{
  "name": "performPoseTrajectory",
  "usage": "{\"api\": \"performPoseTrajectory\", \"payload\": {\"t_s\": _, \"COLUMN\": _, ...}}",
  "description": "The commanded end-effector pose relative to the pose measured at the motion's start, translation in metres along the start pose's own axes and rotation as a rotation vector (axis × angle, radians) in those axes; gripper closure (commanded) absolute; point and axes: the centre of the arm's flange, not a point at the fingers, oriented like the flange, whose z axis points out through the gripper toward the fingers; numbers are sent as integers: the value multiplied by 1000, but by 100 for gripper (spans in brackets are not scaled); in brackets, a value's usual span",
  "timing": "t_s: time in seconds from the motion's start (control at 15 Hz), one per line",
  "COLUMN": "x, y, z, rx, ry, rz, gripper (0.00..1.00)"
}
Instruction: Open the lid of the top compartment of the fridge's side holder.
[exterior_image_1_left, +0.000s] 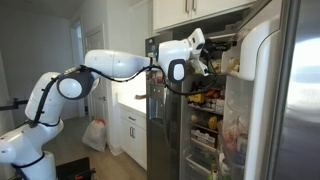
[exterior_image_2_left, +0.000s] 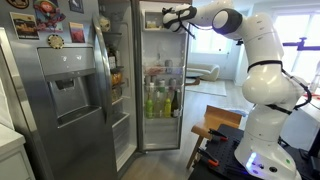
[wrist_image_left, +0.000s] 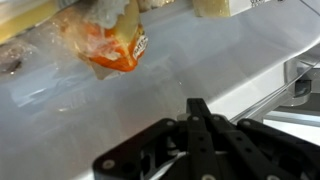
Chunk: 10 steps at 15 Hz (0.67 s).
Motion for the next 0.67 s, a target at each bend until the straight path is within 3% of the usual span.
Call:
{"api": "performPoseTrajectory", "payload": {"t_s": 0.0, "x": 12, "y": -4, "z": 10, "rx": -7, "ry": -17, "rz": 12, "gripper": 100}}
{"api": "performPoseTrajectory", "payload": {"t_s": 0.27, "x": 10, "y": 1, "z": 3, "rx": -28, "ry": -165, "rz": -46, "gripper": 100}}
{"api": "performPoseTrajectory", "payload": {"t_s": 0.6, "x": 18, "y": -1, "z": 1, "rx": -29, "ry": -282, "rz": -61, "gripper": 100}}
